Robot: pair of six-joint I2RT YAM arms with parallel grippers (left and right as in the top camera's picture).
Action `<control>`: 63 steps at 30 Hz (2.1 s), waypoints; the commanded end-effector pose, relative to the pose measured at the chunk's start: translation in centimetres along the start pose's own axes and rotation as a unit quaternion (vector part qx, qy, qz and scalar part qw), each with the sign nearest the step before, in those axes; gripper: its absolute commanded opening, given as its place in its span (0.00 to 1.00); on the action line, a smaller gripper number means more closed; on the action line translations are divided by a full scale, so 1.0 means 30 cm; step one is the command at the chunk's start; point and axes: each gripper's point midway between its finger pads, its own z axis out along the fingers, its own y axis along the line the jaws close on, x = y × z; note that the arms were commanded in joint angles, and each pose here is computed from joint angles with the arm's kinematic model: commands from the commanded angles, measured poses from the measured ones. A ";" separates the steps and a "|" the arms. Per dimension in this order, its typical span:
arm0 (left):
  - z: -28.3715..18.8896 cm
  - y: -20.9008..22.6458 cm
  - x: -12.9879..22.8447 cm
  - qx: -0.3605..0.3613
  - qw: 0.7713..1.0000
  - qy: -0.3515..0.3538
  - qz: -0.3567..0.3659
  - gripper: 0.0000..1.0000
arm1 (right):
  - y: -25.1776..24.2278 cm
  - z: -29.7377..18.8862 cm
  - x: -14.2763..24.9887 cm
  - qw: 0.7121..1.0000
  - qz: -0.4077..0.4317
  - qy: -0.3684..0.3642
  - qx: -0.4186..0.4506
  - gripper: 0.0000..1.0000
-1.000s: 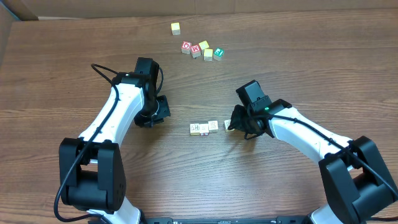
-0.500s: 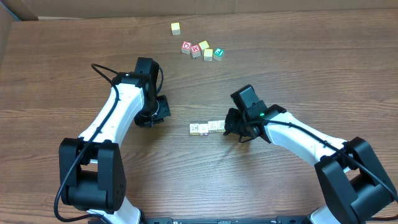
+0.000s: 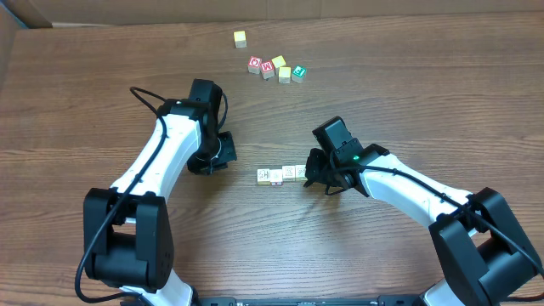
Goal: Flip 4 blocks
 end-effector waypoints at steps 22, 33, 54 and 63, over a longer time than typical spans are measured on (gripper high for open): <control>0.021 -0.070 -0.001 0.023 1.000 -0.003 0.002 0.04 | 0.191 -0.066 -0.188 0.994 -0.090 -0.060 -0.035 0.05; 0.102 -0.056 0.100 0.009 0.999 0.033 0.014 0.04 | 0.021 -0.063 -0.125 0.999 -0.022 0.002 0.036 0.04; 0.152 -0.153 0.121 0.046 0.998 0.015 0.049 0.04 | -0.005 -0.007 -0.028 0.999 -0.016 0.024 0.044 0.04; 0.169 -0.153 0.120 0.050 0.998 0.009 0.049 0.04 | 0.017 0.005 -0.001 0.999 -0.029 0.025 0.038 0.04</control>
